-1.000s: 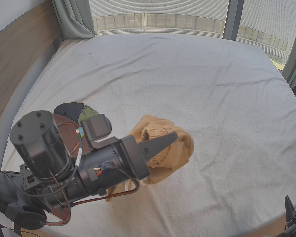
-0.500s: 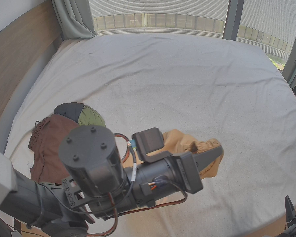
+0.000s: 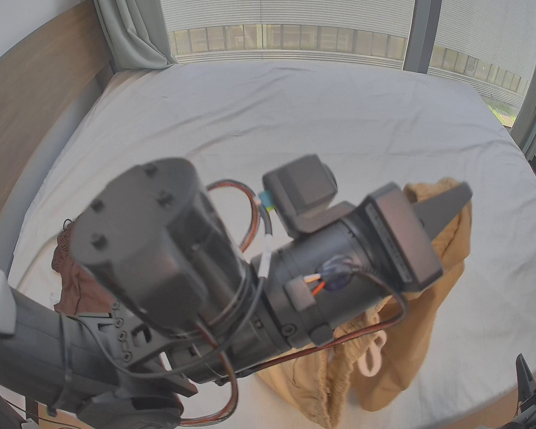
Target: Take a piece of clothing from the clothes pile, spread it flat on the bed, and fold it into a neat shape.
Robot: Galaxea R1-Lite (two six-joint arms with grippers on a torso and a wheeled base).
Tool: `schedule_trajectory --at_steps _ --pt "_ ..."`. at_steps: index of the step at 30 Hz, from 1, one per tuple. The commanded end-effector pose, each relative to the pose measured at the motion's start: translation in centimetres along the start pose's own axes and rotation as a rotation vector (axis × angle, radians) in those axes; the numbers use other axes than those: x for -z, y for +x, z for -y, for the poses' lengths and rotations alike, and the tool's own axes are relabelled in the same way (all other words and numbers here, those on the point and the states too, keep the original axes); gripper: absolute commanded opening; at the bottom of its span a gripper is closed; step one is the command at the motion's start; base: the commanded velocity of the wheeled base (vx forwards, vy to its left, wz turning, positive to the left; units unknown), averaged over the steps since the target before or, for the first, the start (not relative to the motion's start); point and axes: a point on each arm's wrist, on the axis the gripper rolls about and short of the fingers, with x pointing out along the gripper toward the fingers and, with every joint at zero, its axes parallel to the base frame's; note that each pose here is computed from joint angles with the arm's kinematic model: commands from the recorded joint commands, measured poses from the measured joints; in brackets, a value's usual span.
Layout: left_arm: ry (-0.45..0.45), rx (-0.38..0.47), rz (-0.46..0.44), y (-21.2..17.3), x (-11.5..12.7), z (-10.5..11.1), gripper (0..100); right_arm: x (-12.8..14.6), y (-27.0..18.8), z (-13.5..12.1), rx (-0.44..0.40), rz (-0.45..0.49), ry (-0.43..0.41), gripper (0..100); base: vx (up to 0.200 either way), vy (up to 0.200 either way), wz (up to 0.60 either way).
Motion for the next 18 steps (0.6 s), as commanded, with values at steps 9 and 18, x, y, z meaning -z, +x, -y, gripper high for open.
schedule_trajectory --at_steps 9,18 --pt "-0.045 0.170 0.142 -0.6 -3.3 4.7 0 0.5 0.0 0.0 0.000 -0.001 0.001 100 0.000 0.000 0.00" --pt "0.074 -0.174 0.107 -6.0 -3.7 -4.0 0 0.5 0.0 0.0 0.002 -0.001 -0.001 100 0.000 0.000 0.00"
